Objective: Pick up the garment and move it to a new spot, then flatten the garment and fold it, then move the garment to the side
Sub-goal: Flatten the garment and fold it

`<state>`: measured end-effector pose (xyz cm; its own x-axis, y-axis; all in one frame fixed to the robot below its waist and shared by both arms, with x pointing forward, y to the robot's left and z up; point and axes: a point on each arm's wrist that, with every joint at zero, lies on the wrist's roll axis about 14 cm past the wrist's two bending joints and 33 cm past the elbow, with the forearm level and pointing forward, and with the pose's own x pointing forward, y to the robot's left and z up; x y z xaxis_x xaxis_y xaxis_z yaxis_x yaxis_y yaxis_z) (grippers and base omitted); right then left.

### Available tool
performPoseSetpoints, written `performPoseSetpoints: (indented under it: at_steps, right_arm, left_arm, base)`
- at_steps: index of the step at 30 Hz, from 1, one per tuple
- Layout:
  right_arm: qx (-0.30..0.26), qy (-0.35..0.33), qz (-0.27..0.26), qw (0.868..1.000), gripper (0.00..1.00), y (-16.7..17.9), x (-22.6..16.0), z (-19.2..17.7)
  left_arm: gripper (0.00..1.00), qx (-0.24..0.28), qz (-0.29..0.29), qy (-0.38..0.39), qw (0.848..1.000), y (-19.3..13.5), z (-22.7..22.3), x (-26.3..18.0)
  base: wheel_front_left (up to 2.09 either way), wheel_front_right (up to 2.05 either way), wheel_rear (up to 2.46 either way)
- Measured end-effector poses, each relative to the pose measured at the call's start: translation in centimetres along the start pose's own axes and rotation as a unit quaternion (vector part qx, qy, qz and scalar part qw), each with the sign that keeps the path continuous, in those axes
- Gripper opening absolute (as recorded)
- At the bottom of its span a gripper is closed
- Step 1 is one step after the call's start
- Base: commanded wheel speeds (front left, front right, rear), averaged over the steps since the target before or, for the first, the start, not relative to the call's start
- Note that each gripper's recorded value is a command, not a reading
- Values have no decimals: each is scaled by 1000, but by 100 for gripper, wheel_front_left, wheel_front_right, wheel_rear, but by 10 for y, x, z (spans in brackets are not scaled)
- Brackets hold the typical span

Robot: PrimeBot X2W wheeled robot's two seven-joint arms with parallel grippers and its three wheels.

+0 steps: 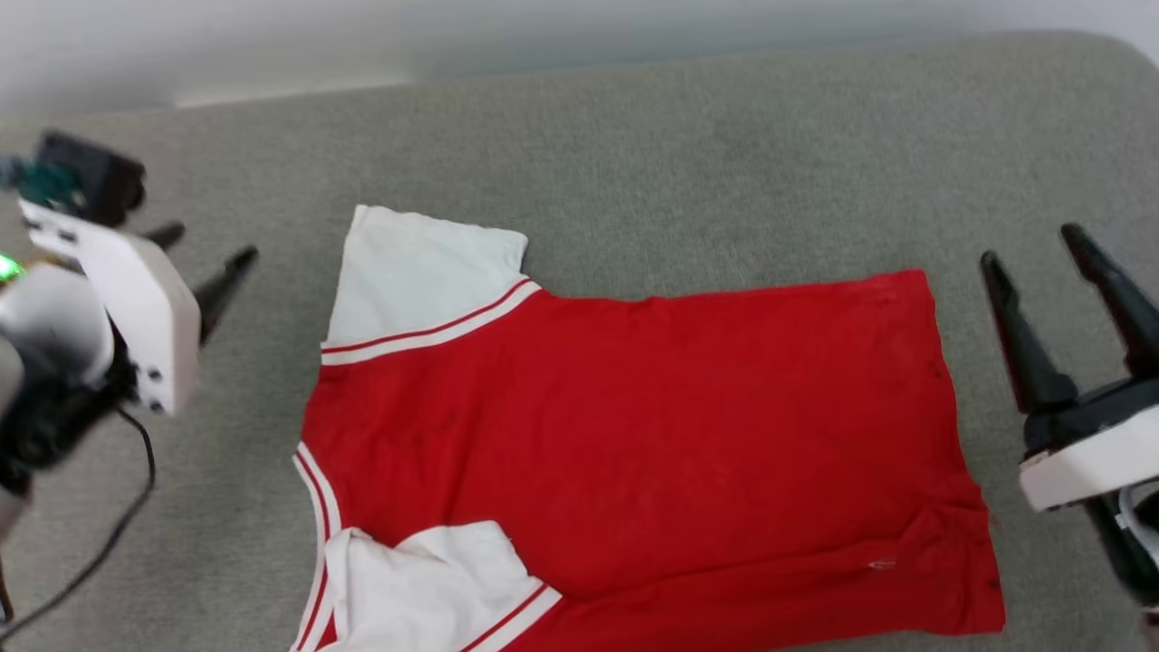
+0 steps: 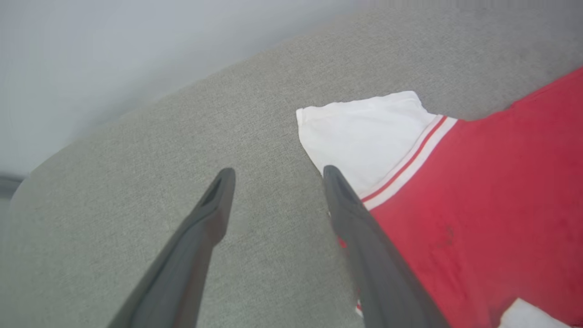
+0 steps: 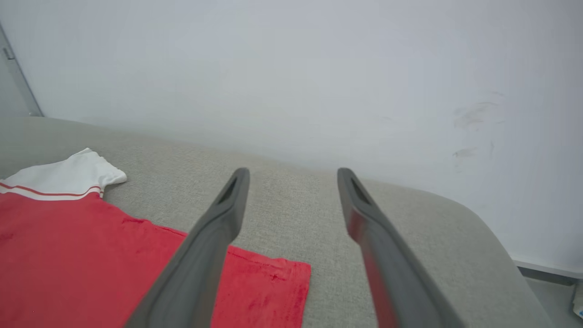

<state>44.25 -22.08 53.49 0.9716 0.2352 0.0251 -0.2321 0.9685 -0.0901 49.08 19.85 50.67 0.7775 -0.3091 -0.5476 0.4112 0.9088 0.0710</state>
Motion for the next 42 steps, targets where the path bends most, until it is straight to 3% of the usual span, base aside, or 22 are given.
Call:
performPoseSetpoints:
  at_steps: [6,12,18,26,27,28,33,35,39,42]
  right_arm:
    - [0,-8,-22,1000,100,8,-2,-13]
    - [-11,12,-28,999,100,8,3,-32]
    - [-18,39,-32,999,100,3,10,-53]
    - [-20,66,-33,997,100,-1,15,-77]
    - [-21,66,-34,997,100,-2,15,-77]
    - [-21,66,-34,997,100,-2,16,-77]
    - [-52,40,-32,997,100,-15,27,-52]
    - [-89,52,-22,994,100,-26,35,-36]
    - [-124,130,8,984,100,-32,42,-33]
    - [-125,224,44,965,100,-27,42,-46]
  left_arm:
    - [100,-27,-10,30,999,14,16,45]
    - [100,-61,-56,127,988,4,5,92]
    - [100,-47,-89,238,966,-10,-27,128]
    - [100,-21,-112,298,948,-24,-56,156]
    - [28,-19,-114,298,948,-25,-57,156]
    - [0,-17,-114,298,948,-24,-57,155]
    - [0,-6,-116,283,952,-25,-49,146]
    - [0,4,-116,262,958,-26,-37,136]
    - [0,20,-118,222,968,-29,-15,120]
    - [0,36,-122,203,971,-34,-9,106]
  base:
    - [0,0,0]
    - [0,0,0]
    - [0,0,0]
    - [0,0,0]
    - [0,0,0]
    - [0,0,0]
    - [0,0,0]
    - [0,0,0]
    - [0,0,0]
    - [0,0,0]
